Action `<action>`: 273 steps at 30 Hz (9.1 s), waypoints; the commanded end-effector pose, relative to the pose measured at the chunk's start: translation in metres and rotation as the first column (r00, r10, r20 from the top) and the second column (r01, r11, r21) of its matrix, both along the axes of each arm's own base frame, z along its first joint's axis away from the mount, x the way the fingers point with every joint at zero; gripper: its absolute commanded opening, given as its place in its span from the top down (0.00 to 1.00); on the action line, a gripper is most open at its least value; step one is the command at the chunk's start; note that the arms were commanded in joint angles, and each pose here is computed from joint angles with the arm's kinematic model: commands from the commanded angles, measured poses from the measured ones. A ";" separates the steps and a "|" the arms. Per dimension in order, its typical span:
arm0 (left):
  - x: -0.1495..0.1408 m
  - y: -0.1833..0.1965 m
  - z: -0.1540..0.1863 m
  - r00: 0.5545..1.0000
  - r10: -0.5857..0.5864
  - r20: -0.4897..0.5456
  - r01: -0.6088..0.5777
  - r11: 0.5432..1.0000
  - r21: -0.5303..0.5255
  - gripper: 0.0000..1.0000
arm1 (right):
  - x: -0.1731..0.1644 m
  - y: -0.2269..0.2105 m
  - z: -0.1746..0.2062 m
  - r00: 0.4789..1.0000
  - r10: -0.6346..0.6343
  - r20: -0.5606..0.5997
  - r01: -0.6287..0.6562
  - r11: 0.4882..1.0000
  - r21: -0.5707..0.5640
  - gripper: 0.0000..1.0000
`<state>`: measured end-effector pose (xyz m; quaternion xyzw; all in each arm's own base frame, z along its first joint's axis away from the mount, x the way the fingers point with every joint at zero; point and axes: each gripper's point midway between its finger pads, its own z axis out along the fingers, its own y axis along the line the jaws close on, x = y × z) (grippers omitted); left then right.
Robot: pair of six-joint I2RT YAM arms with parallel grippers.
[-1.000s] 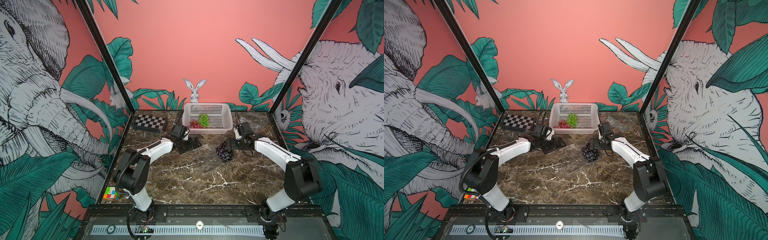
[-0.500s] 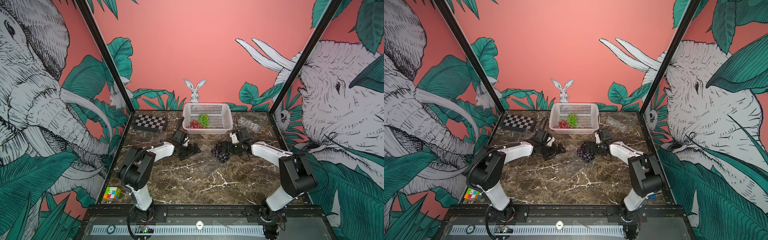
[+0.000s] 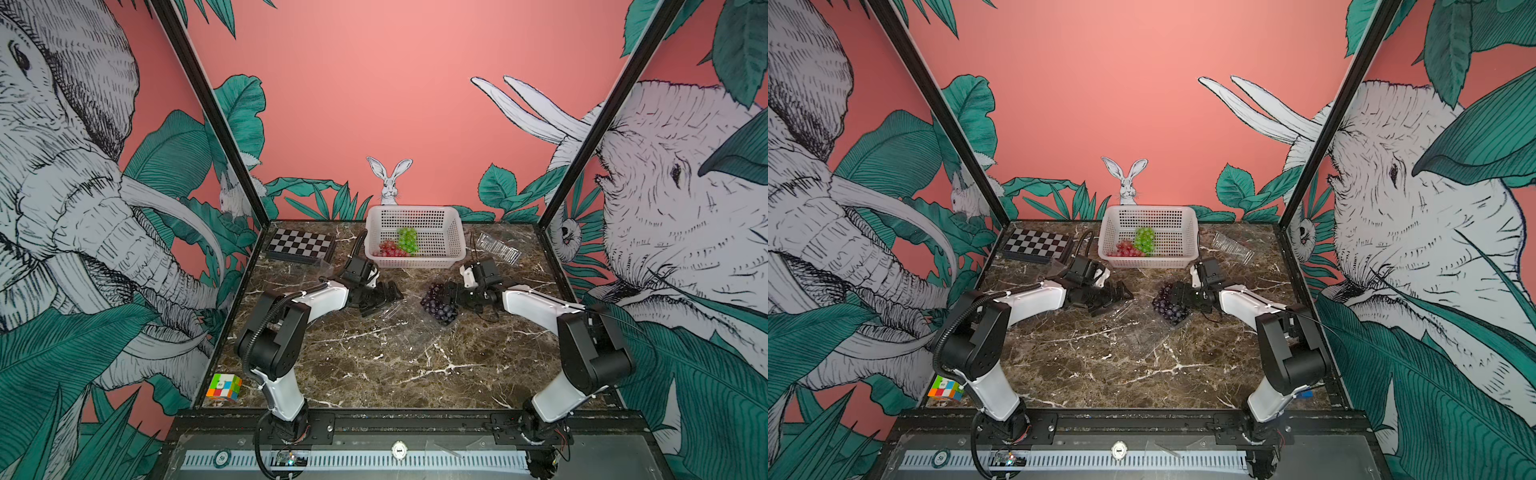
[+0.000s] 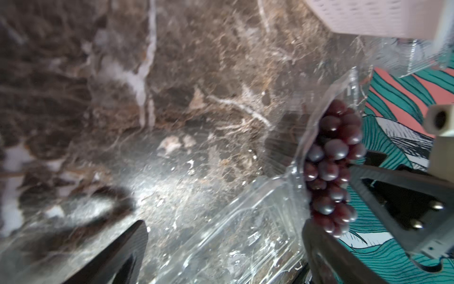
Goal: Pack grapes into containers
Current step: Adjust the grape in the packing box, then close the packing box at the center of the board.
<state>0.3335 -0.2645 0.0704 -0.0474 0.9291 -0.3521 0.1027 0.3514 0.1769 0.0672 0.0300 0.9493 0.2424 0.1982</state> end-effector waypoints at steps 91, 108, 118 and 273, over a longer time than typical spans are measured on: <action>0.042 0.036 0.022 0.988 0.123 0.098 -0.114 0.989 -0.093 0.01 | 0.003 0.046 0.000 1.000 0.008 0.012 -0.010 0.995 0.100 0.50; 0.042 0.027 0.063 0.977 0.109 0.183 -0.088 0.989 -0.121 0.01 | 0.003 0.052 0.006 0.999 0.035 0.025 -0.038 0.991 0.128 0.37; 0.035 0.010 0.101 0.962 0.080 0.262 -0.049 0.991 -0.125 0.01 | 0.006 0.049 0.013 0.999 0.034 0.036 -0.039 0.989 0.139 0.33; 0.003 -0.110 0.056 0.971 -0.103 0.215 0.134 0.982 -0.136 0.00 | 0.079 0.039 0.018 0.990 -0.134 0.050 0.081 0.814 0.575 0.69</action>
